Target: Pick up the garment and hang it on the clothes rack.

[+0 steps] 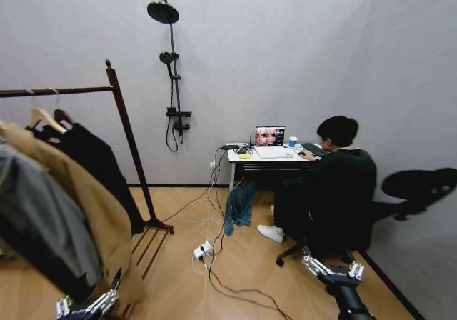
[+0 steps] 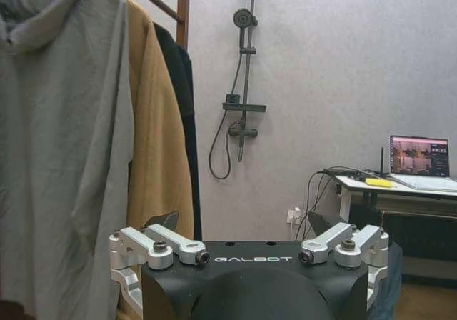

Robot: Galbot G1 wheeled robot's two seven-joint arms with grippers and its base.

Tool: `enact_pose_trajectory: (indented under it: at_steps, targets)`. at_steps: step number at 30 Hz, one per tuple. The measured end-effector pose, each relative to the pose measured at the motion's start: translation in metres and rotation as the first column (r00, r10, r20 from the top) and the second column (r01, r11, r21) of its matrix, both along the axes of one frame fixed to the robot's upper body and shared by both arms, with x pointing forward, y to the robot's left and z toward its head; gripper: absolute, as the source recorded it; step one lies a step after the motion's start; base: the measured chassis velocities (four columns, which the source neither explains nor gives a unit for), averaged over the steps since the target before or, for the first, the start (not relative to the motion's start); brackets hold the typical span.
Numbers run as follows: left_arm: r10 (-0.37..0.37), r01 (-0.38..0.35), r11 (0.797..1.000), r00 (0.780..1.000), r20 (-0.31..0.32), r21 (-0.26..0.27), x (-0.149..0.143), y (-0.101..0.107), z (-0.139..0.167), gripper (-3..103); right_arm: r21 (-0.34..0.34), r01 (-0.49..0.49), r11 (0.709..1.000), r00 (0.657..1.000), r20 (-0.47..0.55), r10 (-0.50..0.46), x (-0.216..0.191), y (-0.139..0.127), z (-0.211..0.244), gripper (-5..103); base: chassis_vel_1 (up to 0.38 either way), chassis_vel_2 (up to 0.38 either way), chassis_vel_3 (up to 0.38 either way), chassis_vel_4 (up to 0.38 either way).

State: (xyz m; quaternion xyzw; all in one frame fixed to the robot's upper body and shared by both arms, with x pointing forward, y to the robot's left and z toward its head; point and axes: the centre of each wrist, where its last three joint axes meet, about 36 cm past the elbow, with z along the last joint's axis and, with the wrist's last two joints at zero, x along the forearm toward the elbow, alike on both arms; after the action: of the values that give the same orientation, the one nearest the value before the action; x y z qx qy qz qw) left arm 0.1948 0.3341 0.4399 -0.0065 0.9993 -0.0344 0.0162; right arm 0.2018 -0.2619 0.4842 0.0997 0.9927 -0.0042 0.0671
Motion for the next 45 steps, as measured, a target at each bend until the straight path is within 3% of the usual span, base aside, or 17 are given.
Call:
enact_pose_trajectory:
  at_steps: [7,45]
  targets:
    - [0.0,0.0,1.0,1.0,0.0,0.0,0.0,0.0,0.0,100,0.0,0.0,1.0,1.0,0.0,0.0,0.0,0.0,0.0,100,0.129,-0.096,-0.165,0.174]
    - [0.0,0.0,1.0,1.0,0.0,0.0,0.0,0.0,0.0,100,0.0,0.0,1.0,1.0,0.0,0.0,0.0,0.0,0.0,100,0.024,0.026,0.008,-0.025]
